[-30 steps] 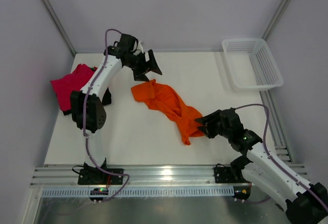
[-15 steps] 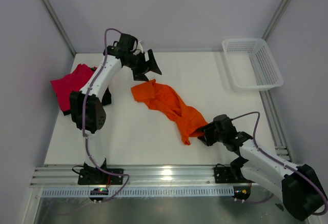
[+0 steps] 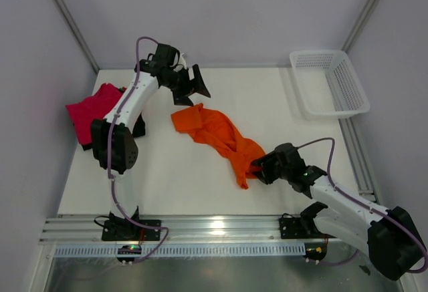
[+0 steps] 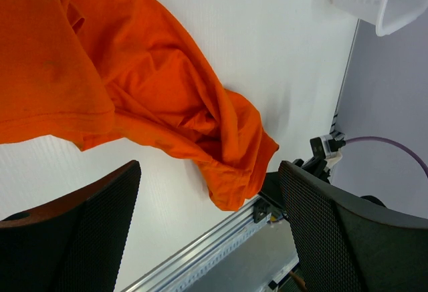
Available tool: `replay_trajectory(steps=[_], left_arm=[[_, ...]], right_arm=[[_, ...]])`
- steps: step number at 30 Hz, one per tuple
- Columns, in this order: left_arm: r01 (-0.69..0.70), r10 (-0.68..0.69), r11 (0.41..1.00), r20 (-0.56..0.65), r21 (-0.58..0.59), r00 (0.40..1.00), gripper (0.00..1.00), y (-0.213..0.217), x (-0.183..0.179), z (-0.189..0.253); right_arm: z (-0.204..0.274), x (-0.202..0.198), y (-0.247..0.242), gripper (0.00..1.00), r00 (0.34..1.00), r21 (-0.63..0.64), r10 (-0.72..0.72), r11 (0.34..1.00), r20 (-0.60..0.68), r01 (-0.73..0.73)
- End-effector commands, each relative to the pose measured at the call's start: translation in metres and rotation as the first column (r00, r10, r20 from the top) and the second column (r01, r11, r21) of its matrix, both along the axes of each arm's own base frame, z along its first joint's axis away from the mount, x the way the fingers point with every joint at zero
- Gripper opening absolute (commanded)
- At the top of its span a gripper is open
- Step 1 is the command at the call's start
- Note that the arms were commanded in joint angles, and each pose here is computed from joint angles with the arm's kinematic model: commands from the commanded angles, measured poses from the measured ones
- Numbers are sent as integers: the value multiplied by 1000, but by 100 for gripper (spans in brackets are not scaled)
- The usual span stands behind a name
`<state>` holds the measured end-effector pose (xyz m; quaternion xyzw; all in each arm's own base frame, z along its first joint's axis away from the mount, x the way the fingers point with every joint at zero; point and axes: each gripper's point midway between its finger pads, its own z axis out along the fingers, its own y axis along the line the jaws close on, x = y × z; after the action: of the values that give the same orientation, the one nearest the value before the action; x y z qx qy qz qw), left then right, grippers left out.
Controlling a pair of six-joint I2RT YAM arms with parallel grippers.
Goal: Fold and stack the t-shirts
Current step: Flatten out the tshirt
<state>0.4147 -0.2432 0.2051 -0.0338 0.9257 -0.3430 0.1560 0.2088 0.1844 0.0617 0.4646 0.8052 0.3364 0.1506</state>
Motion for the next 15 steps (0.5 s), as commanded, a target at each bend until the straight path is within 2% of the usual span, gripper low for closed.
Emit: replay_trajectory(steps=[1, 15], left_arm=[[12, -10, 1000, 52, -29, 999, 86, 0, 3, 17], [18, -16, 999, 41, -41, 999, 85, -3, 5, 11]], right_arm=[[26, 1, 7, 50, 998, 21, 22, 1000, 56, -23], [23, -10, 10, 50, 999, 27, 31, 999, 44, -32]])
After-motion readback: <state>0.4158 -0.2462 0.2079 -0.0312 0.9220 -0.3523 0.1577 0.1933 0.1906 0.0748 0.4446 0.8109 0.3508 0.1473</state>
